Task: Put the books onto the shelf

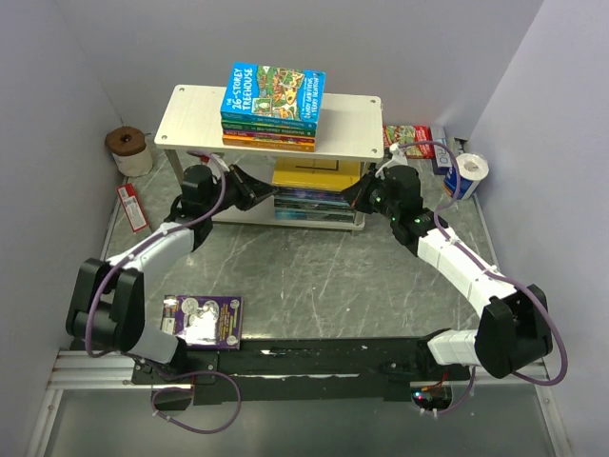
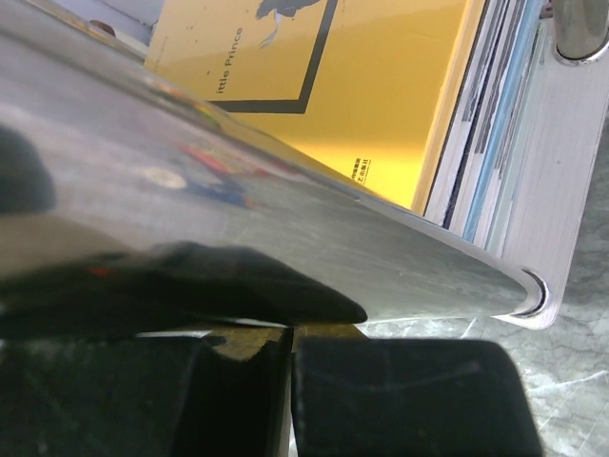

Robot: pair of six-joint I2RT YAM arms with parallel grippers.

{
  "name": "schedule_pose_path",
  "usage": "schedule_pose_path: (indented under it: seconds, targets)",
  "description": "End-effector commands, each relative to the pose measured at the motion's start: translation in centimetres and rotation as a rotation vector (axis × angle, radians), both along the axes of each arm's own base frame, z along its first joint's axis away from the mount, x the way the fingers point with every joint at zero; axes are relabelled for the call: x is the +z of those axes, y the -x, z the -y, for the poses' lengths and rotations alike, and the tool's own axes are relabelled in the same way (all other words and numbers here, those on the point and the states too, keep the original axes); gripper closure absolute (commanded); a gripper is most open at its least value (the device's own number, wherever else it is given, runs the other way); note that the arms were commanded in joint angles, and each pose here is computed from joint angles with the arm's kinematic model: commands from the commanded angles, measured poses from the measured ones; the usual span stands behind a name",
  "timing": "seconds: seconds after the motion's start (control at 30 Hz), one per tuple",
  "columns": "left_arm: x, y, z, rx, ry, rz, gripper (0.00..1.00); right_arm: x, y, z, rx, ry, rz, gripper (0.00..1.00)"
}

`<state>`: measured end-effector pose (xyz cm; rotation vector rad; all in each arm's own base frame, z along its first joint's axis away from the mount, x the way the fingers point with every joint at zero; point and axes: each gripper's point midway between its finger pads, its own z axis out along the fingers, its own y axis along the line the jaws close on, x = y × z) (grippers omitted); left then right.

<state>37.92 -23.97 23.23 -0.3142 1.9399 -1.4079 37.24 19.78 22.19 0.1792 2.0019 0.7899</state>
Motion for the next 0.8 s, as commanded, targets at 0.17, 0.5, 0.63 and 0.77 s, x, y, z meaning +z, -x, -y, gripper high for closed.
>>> schedule_pose_path:
  seconds: [0.17, 0.5, 0.63, 0.77]
  targets:
    - [4.4, 4.7, -3.7, 0.100, -0.137, 0.174, 0.67, 3.5, 4.2, 1.2, 0.028, 0.056, 0.097, 0.53]
    - [-3.1, 9.2, -8.8, 0.270, -0.335, -0.004, 0.40, -7.1, 11.0, 5.4, -0.051, 0.158, -0.080, 0.33]
    - [-4.4, 10.3, -10.1, 0.318, -0.355, -0.040, 0.40, -10.1, 12.8, 7.0, -0.098, 0.172, -0.123, 0.33]
    - [-4.4, 10.2, -10.5, 0.338, -0.373, -0.051, 0.39, -12.1, 14.1, 7.5, -0.109, 0.165, -0.155, 0.34]
